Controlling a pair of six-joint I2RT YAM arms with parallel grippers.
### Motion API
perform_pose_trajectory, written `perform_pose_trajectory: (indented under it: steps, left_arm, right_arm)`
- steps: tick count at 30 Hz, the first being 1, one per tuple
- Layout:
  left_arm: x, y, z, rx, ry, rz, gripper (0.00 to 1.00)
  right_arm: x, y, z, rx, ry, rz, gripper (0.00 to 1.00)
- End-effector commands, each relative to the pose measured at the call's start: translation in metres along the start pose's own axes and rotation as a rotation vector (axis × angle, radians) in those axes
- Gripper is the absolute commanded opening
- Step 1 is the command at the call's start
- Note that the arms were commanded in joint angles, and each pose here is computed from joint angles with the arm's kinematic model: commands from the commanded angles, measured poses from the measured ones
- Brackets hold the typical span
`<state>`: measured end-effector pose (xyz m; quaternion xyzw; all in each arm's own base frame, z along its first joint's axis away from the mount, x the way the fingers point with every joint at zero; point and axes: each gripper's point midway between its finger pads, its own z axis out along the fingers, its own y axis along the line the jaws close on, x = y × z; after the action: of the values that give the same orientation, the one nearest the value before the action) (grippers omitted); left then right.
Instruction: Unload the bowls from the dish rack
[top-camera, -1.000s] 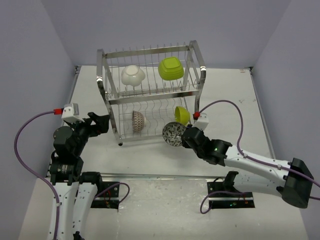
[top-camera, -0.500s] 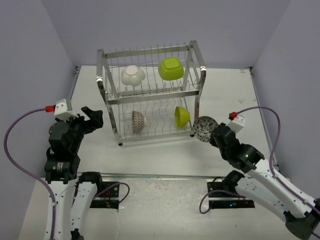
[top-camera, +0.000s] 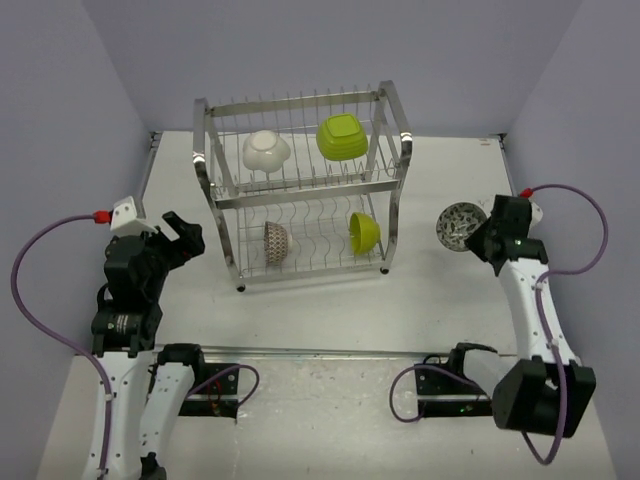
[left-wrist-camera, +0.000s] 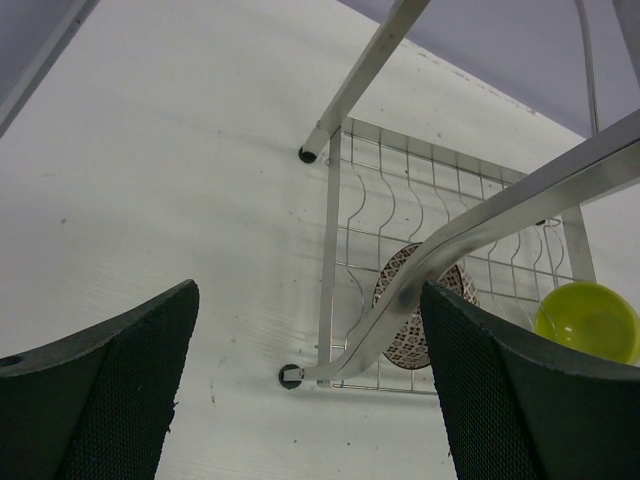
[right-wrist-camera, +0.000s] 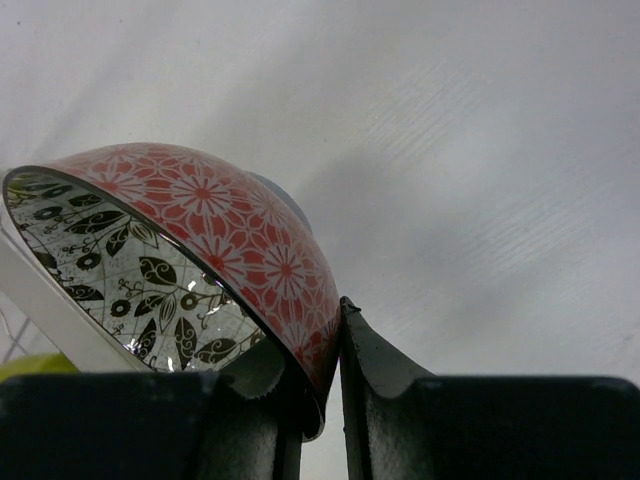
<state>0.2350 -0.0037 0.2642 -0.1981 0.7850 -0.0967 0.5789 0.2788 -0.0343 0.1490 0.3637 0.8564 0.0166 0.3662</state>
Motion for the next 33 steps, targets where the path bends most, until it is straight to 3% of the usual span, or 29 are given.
perform_pose_trajectory:
  steps: [1,8,16,29,33]
  left_arm:
    - [-0.012,-0.004,-0.005,0.002,-0.041,-0.038,0.91]
    - [-0.022,-0.005,-0.01,-0.002,-0.07,-0.037,0.91]
    - [-0.003,-0.005,-0.001,0.019,-0.032,-0.063,0.91]
    - [0.002,-0.008,0.006,0.033,0.005,-0.047,0.91]
    - [0.002,-0.01,0.008,0.041,0.016,-0.043,0.91]
  right_arm:
    - [-0.047,0.048,0.01,-0.221,0.007,0.023,0.0]
    - [-0.084,0.039,0.073,-0.214,0.107,0.205,0.0]
    - [-0.053,0.018,0.134,-0.15,0.231,0.27,0.0]
    - [-0.031,0.006,0.151,-0.116,0.252,0.299,0.0]
    - [-0.024,0.003,0.152,-0.109,0.262,0.3,0.05]
